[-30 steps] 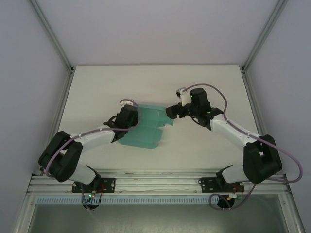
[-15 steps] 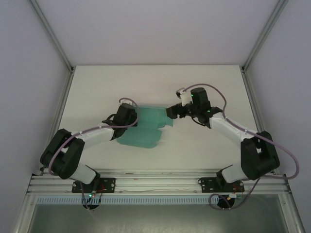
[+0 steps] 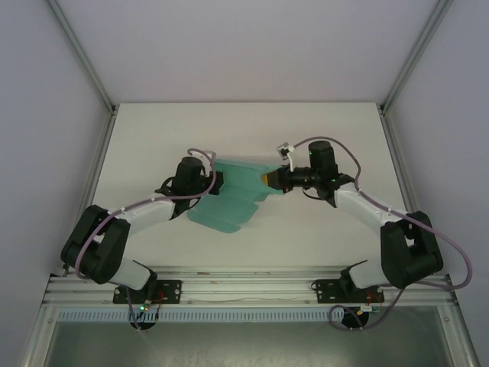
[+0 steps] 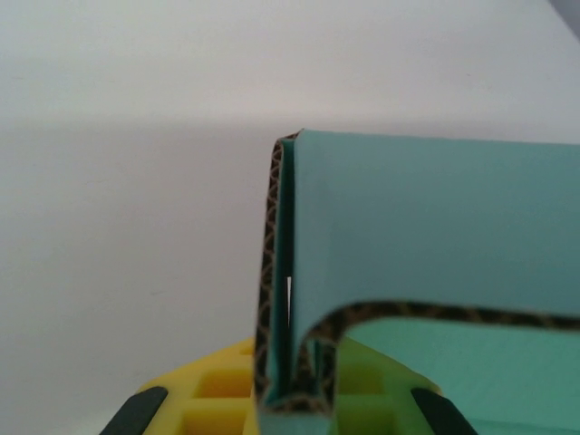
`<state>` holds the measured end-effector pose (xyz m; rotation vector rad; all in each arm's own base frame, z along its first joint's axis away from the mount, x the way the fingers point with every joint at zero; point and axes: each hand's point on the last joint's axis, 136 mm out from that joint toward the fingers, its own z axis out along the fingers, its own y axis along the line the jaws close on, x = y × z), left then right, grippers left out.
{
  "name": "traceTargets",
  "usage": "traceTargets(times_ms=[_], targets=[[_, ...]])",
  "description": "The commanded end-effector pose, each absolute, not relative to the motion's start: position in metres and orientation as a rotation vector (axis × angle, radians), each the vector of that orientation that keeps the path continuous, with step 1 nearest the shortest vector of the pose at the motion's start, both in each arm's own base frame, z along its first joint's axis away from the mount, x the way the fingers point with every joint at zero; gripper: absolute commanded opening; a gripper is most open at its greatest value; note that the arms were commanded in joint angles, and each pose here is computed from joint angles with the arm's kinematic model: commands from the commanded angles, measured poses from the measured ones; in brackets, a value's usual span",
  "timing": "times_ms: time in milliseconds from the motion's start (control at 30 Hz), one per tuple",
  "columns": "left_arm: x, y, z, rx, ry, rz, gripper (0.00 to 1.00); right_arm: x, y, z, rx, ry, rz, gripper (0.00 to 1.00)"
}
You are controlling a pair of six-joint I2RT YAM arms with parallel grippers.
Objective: Assemble paper box
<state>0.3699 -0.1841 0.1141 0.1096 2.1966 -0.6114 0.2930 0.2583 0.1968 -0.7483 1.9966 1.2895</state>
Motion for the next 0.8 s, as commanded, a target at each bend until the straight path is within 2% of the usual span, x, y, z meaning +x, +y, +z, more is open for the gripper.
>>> traceTargets(times_ms=[0,67,200,300,367,433,467,500,567,633,767], targets=[[0.372,-0.2,0.14,0.2,2.074,-0.759,0.0,0.273,0.269,0.229,-0.888,1.835,1.445,0.05],[0.37,-0.208,0.144,0.254,2.04,-0.806,0.0,0.265,0.269,0.237,-0.905,1.81,1.485,0.0],[0.371,-0.214,0.151,0.295,2.011,-0.835,0.0,0.264,0.266,0.237,-0.884,1.836,1.451,0.02],[0.374,-0.211,0.152,0.273,2.01,-0.815,0.0,0.28,0.256,0.227,-0.781,1.93,1.297,0.24],[0.377,-0.201,0.149,0.223,2.033,-0.756,0.0,0.293,0.244,0.224,-0.689,1.988,1.154,0.43],[0.381,-0.188,0.143,0.157,2.068,-0.673,0.0,0.298,0.234,0.231,-0.628,1.985,1.06,0.51],[0.38,-0.186,0.14,0.155,2.077,-0.657,0.0,0.3,0.229,0.235,-0.597,1.979,1.024,0.6],[0.378,-0.184,0.139,0.16,2.076,-0.647,0.0,0.301,0.225,0.24,-0.576,1.966,0.999,0.65],[0.377,-0.18,0.138,0.138,2.074,-0.632,0.0,0.301,0.216,0.251,-0.535,1.935,0.94,0.7],[0.379,-0.174,0.136,0.102,2.093,-0.596,0.0,0.311,0.205,0.266,-0.428,1.895,0.882,0.8],[0.38,-0.169,0.131,0.08,2.111,-0.556,0.0,0.321,0.207,0.282,-0.37,1.869,0.907,0.9]])
